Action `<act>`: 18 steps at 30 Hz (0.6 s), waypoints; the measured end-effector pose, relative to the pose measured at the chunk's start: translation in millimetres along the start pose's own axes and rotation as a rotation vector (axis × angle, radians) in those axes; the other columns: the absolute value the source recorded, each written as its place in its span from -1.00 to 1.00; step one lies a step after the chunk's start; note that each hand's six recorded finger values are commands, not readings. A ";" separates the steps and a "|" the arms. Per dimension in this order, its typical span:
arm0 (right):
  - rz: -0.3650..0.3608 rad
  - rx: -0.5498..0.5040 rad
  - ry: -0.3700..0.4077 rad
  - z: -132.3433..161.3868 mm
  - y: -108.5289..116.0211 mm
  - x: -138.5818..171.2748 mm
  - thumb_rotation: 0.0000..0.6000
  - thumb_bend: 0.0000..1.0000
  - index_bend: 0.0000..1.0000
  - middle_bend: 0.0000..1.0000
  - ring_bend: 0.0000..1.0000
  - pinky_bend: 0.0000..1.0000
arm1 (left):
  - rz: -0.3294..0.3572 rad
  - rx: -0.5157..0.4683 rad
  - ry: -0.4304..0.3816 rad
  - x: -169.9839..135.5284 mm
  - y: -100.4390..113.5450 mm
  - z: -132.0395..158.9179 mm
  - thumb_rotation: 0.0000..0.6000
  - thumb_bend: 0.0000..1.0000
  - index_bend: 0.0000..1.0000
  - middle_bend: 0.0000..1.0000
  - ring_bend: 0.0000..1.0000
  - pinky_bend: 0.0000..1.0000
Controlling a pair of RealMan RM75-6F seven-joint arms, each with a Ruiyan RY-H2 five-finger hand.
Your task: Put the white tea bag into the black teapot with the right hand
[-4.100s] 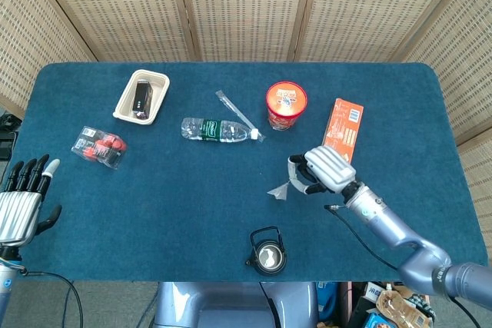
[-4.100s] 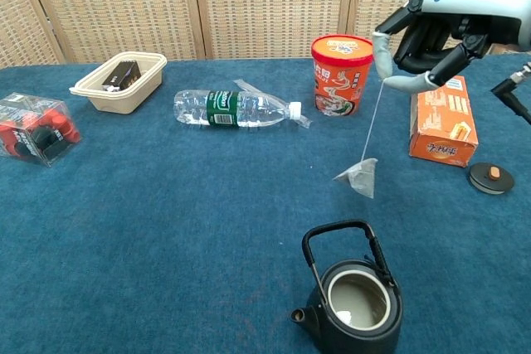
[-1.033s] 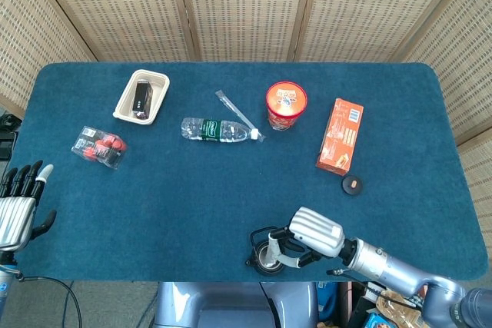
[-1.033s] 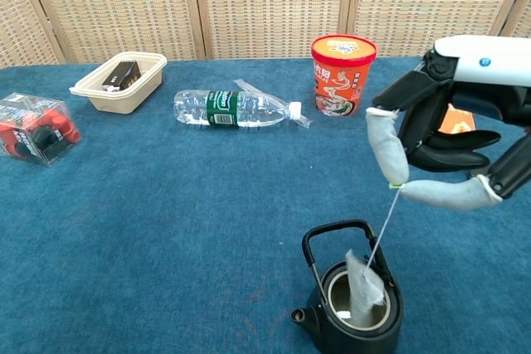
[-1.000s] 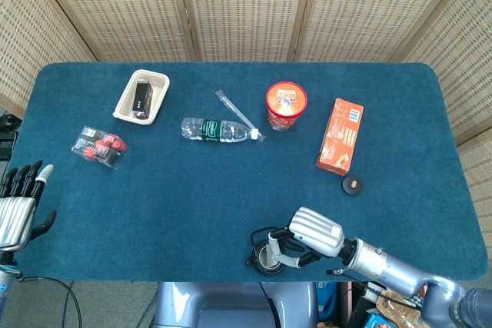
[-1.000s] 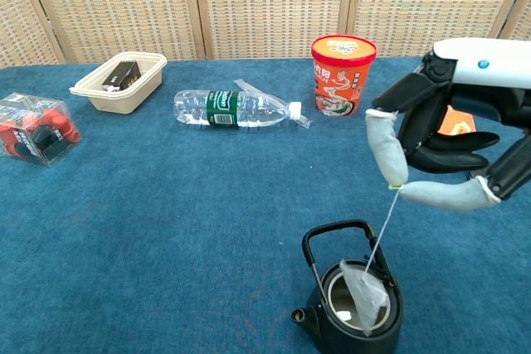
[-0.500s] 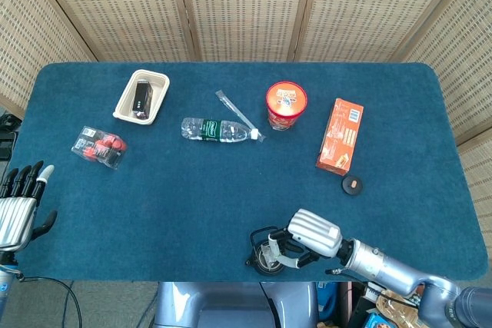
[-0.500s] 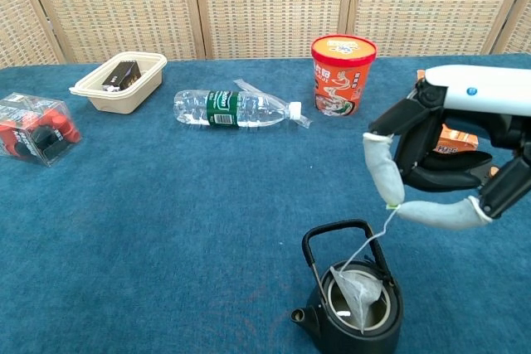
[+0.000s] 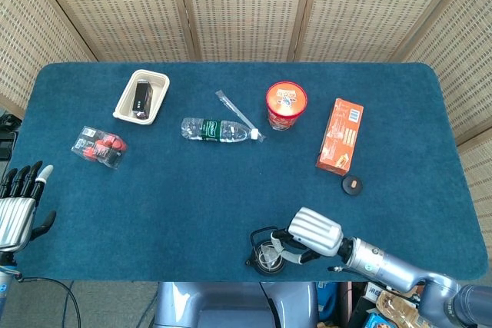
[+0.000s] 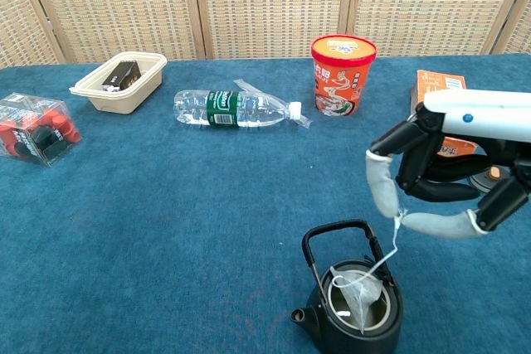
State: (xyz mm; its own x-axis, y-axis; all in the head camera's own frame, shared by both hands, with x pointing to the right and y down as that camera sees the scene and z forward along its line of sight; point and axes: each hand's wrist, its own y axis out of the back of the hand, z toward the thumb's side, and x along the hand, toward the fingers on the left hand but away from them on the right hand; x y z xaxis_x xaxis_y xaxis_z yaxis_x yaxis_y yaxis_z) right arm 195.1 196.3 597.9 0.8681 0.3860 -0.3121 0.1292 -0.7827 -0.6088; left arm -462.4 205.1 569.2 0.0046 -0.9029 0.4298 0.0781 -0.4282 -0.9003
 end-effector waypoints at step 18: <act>0.134 0.129 0.014 3.1 4.4 9.1 0.86 0.78 -0.29 0.90 0.98 1.00 | 0.037 0.032 -0.017 5.3 18.8 4.0 1.00 -0.26 -0.93 -1.00 -1.00 -1.00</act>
State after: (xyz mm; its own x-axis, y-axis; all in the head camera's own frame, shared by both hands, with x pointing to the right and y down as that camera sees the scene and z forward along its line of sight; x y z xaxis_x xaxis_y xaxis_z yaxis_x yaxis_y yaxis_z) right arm 202.1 197.8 590.1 0.8801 0.2748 -0.3872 -0.0502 -0.7572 -0.6513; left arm -457.0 192.4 554.8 0.0252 -0.9172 0.3976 0.1094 -0.3928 -0.9131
